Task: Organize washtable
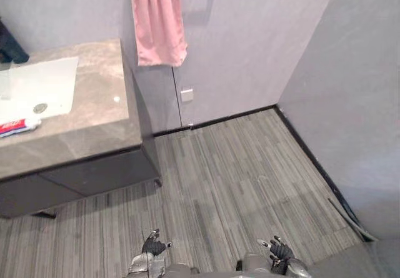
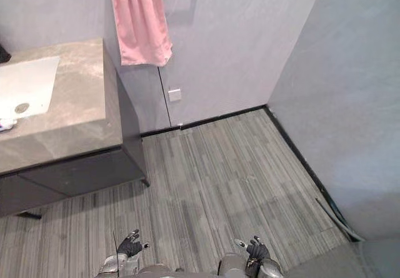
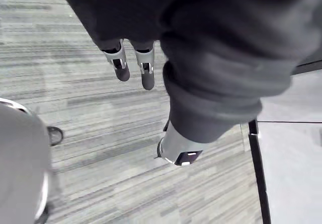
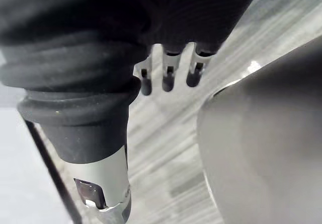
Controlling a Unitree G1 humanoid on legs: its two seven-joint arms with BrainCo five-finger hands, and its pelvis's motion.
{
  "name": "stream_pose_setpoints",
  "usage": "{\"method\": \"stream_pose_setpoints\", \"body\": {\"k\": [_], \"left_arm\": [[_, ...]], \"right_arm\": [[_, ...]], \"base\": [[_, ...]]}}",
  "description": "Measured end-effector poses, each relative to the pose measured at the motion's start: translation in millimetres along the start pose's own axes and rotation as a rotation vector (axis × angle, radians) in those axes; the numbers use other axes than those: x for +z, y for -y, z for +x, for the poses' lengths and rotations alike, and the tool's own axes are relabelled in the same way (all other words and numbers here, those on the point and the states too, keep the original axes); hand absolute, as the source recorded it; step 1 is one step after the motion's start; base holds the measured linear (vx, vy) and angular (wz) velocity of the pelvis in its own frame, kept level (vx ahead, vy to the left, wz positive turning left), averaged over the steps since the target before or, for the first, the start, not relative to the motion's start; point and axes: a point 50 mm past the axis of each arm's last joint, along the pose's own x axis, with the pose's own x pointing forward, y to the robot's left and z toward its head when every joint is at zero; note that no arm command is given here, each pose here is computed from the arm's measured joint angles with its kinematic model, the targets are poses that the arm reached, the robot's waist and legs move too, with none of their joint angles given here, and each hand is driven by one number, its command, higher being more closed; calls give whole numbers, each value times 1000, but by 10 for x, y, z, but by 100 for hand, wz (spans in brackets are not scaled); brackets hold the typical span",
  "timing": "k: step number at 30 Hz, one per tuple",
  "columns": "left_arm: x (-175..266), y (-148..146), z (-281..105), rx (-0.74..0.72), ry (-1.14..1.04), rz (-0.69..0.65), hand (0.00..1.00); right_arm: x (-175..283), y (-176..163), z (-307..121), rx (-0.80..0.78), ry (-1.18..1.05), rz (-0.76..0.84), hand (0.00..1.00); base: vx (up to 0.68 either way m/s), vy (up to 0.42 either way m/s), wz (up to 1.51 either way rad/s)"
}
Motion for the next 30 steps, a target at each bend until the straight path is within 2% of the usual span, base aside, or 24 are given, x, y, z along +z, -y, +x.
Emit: {"method": "stream_pose_setpoints", "body": {"k": [7,11,15,21,25,30], "left_arm": [[-94,37,-26,1,-31,-28,0],[9,107,-16,15,18,-132,0],[158,106,-3,22,81,-131,0],[241,250,10,-42,114,-42,0],[251,167,35,-30,102,-5,0],[148,121,28,-32,58,57,0]], "right_arm": [[60,-36,15,9,24,3,0],[101,32,5,-5,46,-7,0],[87,-51,4,12,48,18,0],[94,-115,22,23,40,29,0],[3,-207,14,46,5,21,0],[28,-165,17,40,15,3,0]], "base": [[397,-136,42],[432,-253,43],[354,-145,4],[271,85,4],[359,175,-26],[333,169,14]]}}
